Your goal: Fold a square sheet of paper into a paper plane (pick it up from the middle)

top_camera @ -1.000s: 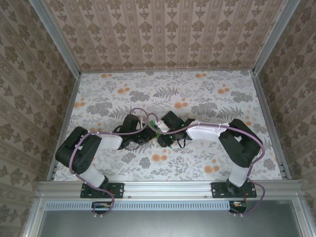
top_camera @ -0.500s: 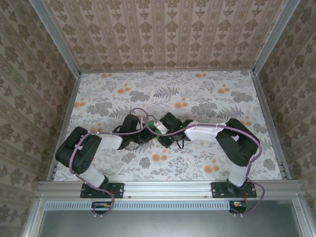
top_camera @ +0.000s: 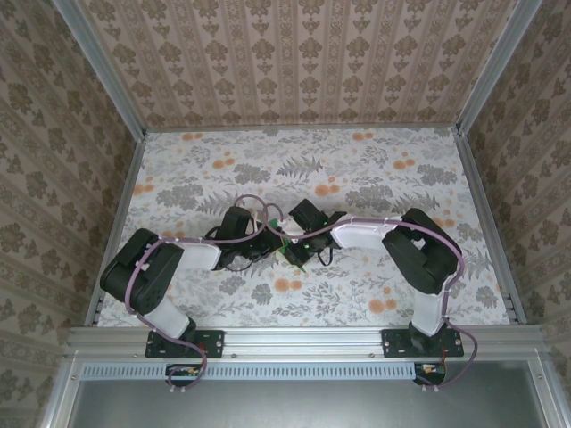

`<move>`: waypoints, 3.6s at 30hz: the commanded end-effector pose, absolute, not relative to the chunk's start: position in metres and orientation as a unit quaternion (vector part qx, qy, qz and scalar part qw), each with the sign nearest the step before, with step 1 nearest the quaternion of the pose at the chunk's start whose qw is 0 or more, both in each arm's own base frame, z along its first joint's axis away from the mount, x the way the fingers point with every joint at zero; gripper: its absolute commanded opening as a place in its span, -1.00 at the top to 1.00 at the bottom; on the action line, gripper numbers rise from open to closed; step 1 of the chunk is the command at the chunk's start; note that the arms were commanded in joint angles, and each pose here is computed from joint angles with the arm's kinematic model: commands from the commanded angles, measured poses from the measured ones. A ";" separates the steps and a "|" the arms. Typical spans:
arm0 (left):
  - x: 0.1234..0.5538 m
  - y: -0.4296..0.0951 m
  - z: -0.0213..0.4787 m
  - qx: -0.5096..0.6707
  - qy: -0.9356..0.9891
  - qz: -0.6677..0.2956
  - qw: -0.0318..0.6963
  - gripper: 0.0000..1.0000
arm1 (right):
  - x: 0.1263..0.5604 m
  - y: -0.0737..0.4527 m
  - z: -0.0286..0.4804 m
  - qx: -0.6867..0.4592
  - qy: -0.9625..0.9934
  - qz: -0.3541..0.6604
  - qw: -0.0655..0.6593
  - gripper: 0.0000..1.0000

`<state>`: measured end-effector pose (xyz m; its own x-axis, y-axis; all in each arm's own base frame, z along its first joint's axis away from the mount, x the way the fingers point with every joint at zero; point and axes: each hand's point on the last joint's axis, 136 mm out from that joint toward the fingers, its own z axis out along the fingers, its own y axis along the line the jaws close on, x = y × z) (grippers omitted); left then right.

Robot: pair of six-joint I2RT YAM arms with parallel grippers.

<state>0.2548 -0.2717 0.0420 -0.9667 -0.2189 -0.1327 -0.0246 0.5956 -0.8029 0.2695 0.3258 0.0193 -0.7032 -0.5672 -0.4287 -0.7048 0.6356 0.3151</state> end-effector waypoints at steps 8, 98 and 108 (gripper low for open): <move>0.260 -0.274 0.039 -0.065 0.884 -0.448 0.117 0.84 | 0.263 0.324 0.012 -0.321 0.902 0.274 0.088 0.84; 0.254 -0.274 0.041 -0.044 0.875 -0.462 0.140 0.81 | 0.265 0.327 0.016 -0.217 0.893 0.394 -0.006 0.89; 0.254 -0.272 0.035 -0.047 0.879 -0.452 0.140 0.85 | 0.265 0.327 0.018 -0.220 0.891 0.396 -0.010 0.86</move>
